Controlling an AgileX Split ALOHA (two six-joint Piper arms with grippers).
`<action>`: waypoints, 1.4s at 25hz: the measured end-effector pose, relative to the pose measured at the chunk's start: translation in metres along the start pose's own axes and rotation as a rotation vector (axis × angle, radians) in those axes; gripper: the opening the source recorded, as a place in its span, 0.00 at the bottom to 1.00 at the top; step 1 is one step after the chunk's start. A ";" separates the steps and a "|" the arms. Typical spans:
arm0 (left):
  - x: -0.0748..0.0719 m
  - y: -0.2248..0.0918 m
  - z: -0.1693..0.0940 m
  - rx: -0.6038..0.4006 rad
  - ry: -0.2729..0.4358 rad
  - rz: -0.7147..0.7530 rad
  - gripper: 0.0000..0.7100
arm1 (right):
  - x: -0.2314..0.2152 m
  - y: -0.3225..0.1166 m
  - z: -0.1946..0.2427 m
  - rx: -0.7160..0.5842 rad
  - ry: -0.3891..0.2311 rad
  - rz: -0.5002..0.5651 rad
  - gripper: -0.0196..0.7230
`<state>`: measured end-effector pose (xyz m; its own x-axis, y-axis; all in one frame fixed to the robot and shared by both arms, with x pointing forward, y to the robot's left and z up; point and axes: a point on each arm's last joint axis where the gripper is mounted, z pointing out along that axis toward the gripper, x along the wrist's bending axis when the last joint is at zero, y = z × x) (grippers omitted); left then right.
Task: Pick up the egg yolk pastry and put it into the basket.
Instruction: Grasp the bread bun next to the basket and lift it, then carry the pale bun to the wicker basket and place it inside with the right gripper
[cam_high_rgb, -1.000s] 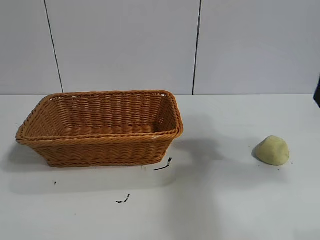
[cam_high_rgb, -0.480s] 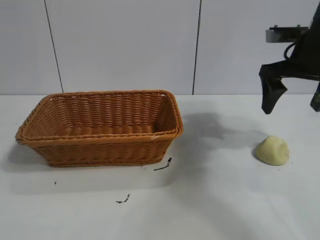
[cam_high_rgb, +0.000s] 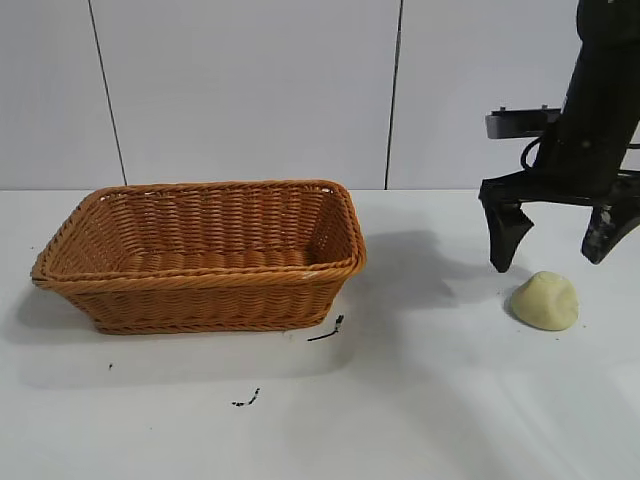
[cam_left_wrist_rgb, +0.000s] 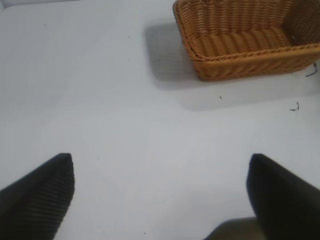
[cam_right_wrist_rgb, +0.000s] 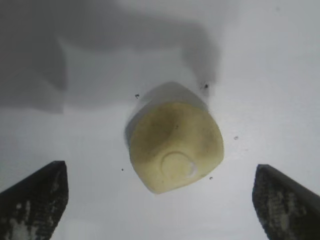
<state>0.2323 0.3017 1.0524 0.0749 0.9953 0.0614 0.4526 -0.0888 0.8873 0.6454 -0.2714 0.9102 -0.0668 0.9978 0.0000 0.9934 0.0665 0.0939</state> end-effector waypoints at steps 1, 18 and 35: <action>0.000 0.000 0.000 0.000 0.000 0.000 0.98 | 0.000 0.000 0.005 0.003 0.000 0.000 0.96; 0.000 0.000 0.000 0.000 0.000 0.000 0.98 | 0.001 -0.001 0.023 0.049 0.012 0.011 0.35; 0.000 0.000 0.000 0.000 0.000 0.000 0.98 | 0.040 0.041 -0.129 -0.219 0.029 -0.085 0.22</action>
<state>0.2323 0.3017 1.0524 0.0749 0.9953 0.0614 0.4526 -0.0888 0.8873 0.6709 -0.2292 1.0425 -0.1552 0.9878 0.0107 0.9402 0.1444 0.3085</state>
